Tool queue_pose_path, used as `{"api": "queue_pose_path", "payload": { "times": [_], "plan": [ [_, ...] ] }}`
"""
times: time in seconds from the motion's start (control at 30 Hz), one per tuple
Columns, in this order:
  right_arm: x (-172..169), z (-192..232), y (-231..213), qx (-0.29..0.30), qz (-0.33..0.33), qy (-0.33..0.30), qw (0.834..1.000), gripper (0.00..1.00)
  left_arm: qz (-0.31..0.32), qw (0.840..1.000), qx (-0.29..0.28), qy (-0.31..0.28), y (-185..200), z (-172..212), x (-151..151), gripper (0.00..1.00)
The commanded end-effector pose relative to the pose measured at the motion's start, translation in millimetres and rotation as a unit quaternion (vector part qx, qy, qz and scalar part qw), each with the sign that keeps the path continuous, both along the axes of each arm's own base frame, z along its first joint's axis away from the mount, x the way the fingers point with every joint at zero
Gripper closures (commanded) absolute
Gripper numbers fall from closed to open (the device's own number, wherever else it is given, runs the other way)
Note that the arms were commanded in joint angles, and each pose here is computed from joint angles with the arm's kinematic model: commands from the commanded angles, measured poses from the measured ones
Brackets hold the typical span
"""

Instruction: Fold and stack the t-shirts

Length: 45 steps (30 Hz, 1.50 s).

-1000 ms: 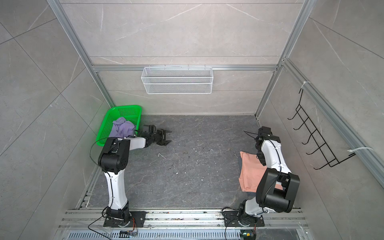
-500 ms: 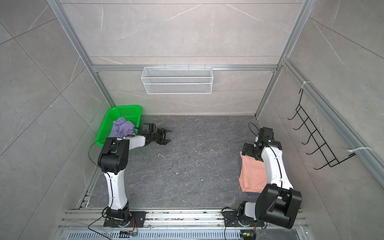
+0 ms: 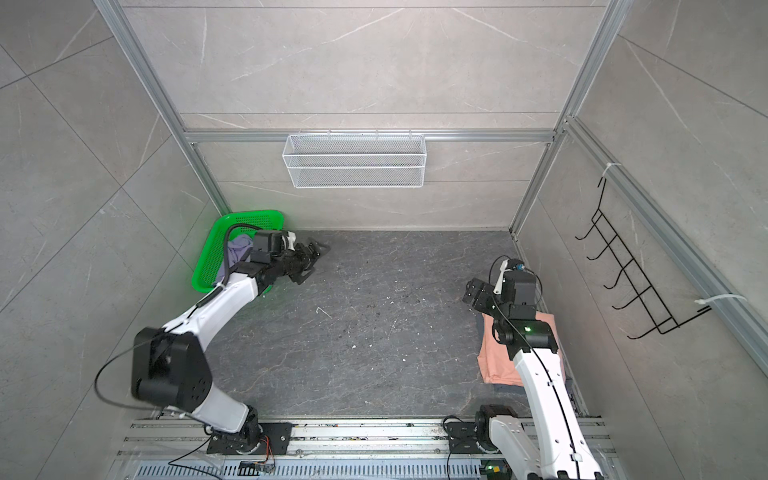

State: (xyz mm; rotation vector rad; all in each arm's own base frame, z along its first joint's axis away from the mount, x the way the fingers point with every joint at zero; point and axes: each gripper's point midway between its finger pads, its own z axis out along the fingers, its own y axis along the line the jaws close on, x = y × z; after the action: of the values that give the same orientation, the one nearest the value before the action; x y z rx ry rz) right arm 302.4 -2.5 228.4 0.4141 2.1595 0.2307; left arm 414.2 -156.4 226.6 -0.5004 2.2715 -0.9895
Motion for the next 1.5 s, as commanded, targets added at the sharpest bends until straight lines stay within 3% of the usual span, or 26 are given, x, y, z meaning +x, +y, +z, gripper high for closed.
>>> {"api": "queue_pose_path", "payload": {
  "times": [0.0,0.07,0.2,0.33,0.4,0.67,0.77,0.83,1.0,1.07,1.13,1.17,1.23,1.27,1.33,1.47],
  "plan": [
    [-4.5,-4.3,0.6,0.0,-0.018,-0.015,1.0,0.01,0.051,0.985,0.164,-0.026,56.9,-7.6,-37.6,0.0],
    [-9.0,-12.6,3.9,-0.004,-0.015,-0.012,1.0,0.0,0.083,0.968,0.229,-0.06,84.9,0.1,-57.0,0.0],
    [-15.6,-35.0,0.6,-0.026,-0.019,0.012,0.999,0.01,0.14,0.912,0.365,-0.121,139.5,9.9,-85.5,0.0],
    [-18.3,-45.1,-14.9,-0.066,-0.046,0.016,0.997,0.01,0.162,0.859,0.45,-0.183,163.5,5.7,-91.0,0.0],
    [-17.1,-47.3,-23.4,-0.086,-0.062,0.01,0.994,0.01,0.162,0.844,0.472,-0.196,169.3,-10.7,-91.3,0.0],
    [0.1,-60.8,-32.1,-0.127,-0.068,-0.006,0.99,0.01,0.267,0.827,0.452,-0.201,210.4,-75.8,-91.8,0.0],
    [7.2,-69.6,-29.5,-0.134,-0.054,0.014,0.989,0.01,0.272,0.825,0.46,-0.184,216.6,-97.9,-85.3,0.0],
    [13.4,-72.5,-27.0,-0.137,-0.043,0.012,0.99,0.01,0.277,0.811,0.481,-0.183,222.1,-99.7,-79.7,0.0],
    [32.6,-75.8,-19.8,-0.152,-0.013,-0.019,0.988,0.01,0.244,0.816,0.484,-0.199,219.4,-111.5,-56.7,0.0],
    [38.3,-79.4,-18.6,-0.162,-0.002,-0.012,0.987,0.01,0.187,0.843,0.468,-0.191,204.0,-122.2,-48.1,0.0],
    [43.2,-81.5,-22.0,-0.177,-0.004,-0.012,0.984,0.01,0.162,0.854,0.454,-0.197,198.5,-135.3,-42.0,0.0],
    [46.1,-80.5,-22.7,-0.183,-0.004,-0.021,0.983,0.01,0.163,0.845,0.46,-0.218,199.8,-132.6,-33.9,0.0],
    [52.2,-78.3,-21.8,-0.196,0.004,-0.036,0.98,0.01,0.139,0.869,0.439,-0.181,197.9,-140.1,-34.1,0.01],
    [55.6,-77.0,-21.0,-0.201,0.008,-0.043,0.979,0.01,0.148,0.863,0.438,-0.204,199.8,-136.5,-32.0,0.01],
    [63.2,-77.9,-17.0,-0.206,0.02,-0.059,0.977,0.01,0.14,0.87,0.437,-0.183,199.6,-141.8,-34.8,0.01],
    [77.2,-90.5,-11.8,-0.203,0.031,-0.079,0.976,0.01,0.144,0.866,0.442,-0.186,201.0,-140.1,-34.1,0.0]
  ]
}}
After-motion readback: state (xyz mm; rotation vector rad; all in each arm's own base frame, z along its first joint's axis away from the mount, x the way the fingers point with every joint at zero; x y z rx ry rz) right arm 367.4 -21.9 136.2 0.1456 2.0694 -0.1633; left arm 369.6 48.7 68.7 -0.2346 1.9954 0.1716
